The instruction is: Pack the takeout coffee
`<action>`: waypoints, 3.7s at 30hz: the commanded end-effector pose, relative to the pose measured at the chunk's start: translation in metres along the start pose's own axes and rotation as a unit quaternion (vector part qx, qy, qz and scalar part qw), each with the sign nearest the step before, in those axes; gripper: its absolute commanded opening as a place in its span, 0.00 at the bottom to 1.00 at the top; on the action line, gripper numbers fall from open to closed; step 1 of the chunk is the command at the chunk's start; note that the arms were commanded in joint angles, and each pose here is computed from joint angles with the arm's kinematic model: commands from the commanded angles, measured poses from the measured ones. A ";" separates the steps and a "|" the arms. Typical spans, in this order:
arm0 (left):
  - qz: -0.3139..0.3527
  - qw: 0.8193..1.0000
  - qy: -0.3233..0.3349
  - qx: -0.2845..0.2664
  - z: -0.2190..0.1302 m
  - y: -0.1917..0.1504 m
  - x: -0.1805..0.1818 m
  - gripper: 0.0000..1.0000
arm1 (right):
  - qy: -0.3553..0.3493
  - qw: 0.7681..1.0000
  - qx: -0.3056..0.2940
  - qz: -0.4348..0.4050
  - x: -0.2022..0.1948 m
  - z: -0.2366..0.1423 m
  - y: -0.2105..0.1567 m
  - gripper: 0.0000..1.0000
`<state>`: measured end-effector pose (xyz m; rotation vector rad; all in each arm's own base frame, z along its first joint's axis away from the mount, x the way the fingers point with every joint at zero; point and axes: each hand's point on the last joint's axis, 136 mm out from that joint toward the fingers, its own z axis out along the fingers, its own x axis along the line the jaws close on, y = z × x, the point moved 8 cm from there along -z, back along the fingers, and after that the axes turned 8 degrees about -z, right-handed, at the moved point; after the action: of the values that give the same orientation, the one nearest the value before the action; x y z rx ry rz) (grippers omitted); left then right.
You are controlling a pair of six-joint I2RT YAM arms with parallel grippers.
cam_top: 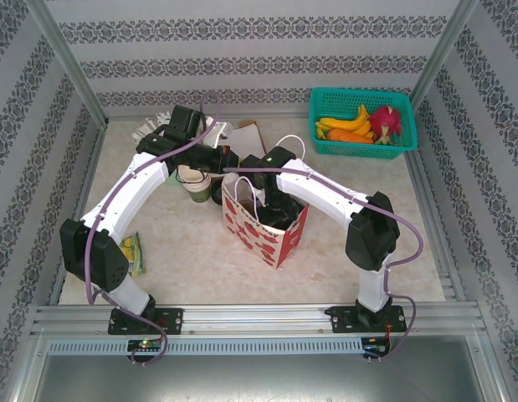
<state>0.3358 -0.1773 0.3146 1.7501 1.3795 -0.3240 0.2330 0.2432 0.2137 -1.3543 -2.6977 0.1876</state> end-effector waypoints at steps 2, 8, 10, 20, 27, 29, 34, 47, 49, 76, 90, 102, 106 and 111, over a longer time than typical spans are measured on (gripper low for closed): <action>0.008 1.000 -0.008 -0.017 -0.006 0.003 -0.005 0.00 | -0.006 1.000 0.003 -0.001 -0.004 0.005 -0.001 0.66; 0.007 1.000 -0.008 -0.017 -0.006 0.003 -0.004 0.00 | -0.003 1.000 -0.004 0.000 -0.005 0.006 0.001 0.66; 0.006 1.000 -0.009 -0.017 -0.006 0.004 -0.004 0.00 | -0.002 1.000 -0.011 0.000 -0.004 0.005 0.002 0.66; 0.006 1.000 -0.011 -0.016 -0.004 0.005 -0.005 0.00 | 0.000 0.999 -0.039 -0.006 -0.004 -0.004 0.004 0.65; 0.006 1.000 -0.008 -0.013 -0.003 0.004 -0.003 0.00 | -0.001 0.999 -0.048 -0.008 -0.004 -0.001 0.008 0.65; 0.006 1.000 -0.008 -0.013 -0.003 0.004 -0.003 0.00 | -0.001 0.999 -0.049 -0.011 -0.004 -0.001 0.009 0.65; 0.004 1.000 -0.008 -0.012 -0.003 0.004 -0.002 0.00 | -0.003 0.999 -0.051 -0.012 -0.004 -0.001 0.009 0.65; 0.004 1.000 -0.012 -0.009 -0.001 0.005 -0.002 0.00 | -0.012 0.998 -0.068 -0.008 -0.006 -0.006 0.010 0.64; 0.005 1.000 -0.019 -0.004 0.001 0.004 -0.002 0.00 | -0.015 0.996 -0.084 -0.005 -0.006 -0.011 0.012 0.63; 0.004 1.000 -0.009 0.008 0.005 0.001 0.003 0.00 | -0.013 0.990 -0.139 0.000 -0.009 -0.012 0.015 0.62; 0.003 1.000 -0.010 0.010 0.005 0.001 0.004 0.00 | -0.009 0.993 -0.119 0.003 -0.011 0.004 0.014 0.62; 0.003 1.000 -0.012 0.010 0.006 0.002 0.004 0.00 | -0.008 0.995 -0.103 0.005 -0.012 0.014 0.013 0.62; 0.002 1.000 -0.012 0.010 0.006 0.002 0.004 0.00 | -0.006 0.995 -0.095 0.006 -0.012 0.017 0.013 0.62; 0.004 1.000 -0.011 0.009 0.005 0.002 0.003 0.00 | -0.006 0.996 -0.092 0.006 -0.012 0.018 0.013 0.63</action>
<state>0.3381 -0.1792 0.3104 1.7533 1.3770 -0.3450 0.2482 0.2467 0.2169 -1.3926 -2.8188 -0.1873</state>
